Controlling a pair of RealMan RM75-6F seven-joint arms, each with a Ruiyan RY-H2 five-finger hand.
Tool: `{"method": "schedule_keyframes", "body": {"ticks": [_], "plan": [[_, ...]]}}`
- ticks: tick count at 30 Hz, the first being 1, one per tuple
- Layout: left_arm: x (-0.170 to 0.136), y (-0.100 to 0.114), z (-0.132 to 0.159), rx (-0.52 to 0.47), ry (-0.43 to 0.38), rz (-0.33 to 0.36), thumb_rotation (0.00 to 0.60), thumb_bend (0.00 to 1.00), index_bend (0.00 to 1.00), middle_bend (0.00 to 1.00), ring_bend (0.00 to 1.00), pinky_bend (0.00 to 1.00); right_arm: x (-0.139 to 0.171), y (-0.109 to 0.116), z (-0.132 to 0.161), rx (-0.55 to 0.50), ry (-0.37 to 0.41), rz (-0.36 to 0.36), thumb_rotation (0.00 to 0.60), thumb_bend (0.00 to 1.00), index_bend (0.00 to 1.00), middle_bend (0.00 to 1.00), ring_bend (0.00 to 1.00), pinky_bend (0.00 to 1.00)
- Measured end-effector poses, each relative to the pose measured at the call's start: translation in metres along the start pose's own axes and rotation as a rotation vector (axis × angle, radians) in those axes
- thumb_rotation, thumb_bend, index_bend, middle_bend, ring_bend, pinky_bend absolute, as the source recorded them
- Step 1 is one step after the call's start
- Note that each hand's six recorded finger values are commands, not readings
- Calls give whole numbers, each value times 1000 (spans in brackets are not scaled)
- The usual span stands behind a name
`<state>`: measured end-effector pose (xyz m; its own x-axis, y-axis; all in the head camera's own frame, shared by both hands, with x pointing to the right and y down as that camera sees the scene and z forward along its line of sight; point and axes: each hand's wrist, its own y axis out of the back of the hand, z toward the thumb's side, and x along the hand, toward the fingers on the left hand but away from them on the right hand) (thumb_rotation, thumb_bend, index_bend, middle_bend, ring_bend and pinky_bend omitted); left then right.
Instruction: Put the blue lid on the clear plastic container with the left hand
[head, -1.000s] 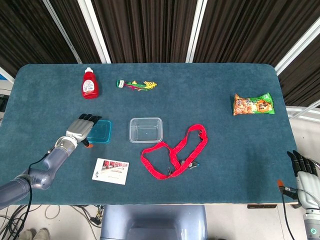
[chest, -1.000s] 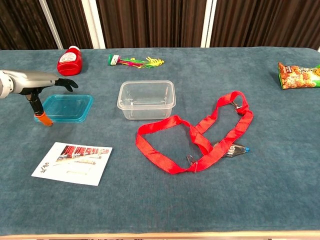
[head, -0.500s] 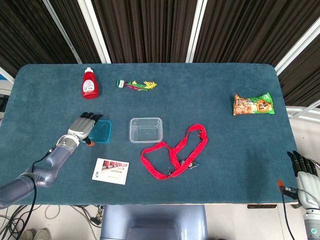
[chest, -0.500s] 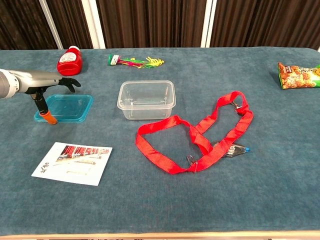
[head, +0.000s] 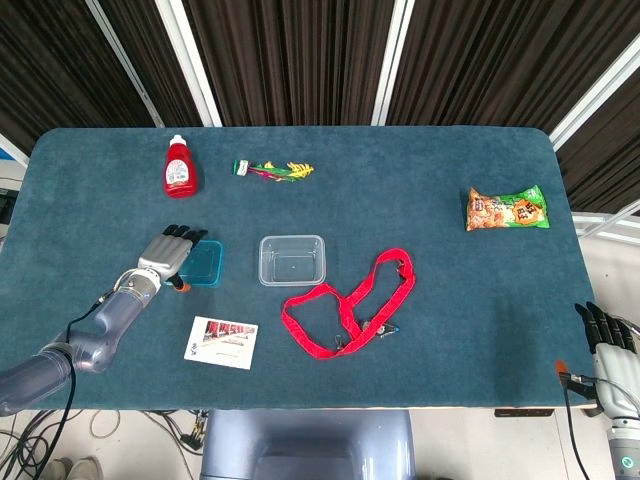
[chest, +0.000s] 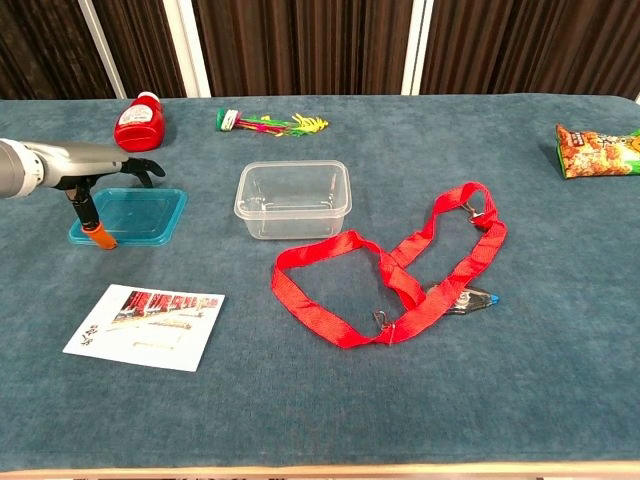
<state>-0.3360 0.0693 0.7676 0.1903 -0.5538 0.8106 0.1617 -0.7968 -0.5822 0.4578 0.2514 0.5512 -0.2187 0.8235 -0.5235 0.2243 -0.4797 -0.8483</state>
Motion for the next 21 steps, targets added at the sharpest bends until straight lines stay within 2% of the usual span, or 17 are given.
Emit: {"method": "schedule_keyframes", "body": {"ticks": [21], "plan": [[-3, 1, 4, 6, -17, 7, 600, 78, 0, 78, 0, 0, 0, -1, -2, 0, -17, 9, 600, 393, 56, 39, 23, 0]]}}
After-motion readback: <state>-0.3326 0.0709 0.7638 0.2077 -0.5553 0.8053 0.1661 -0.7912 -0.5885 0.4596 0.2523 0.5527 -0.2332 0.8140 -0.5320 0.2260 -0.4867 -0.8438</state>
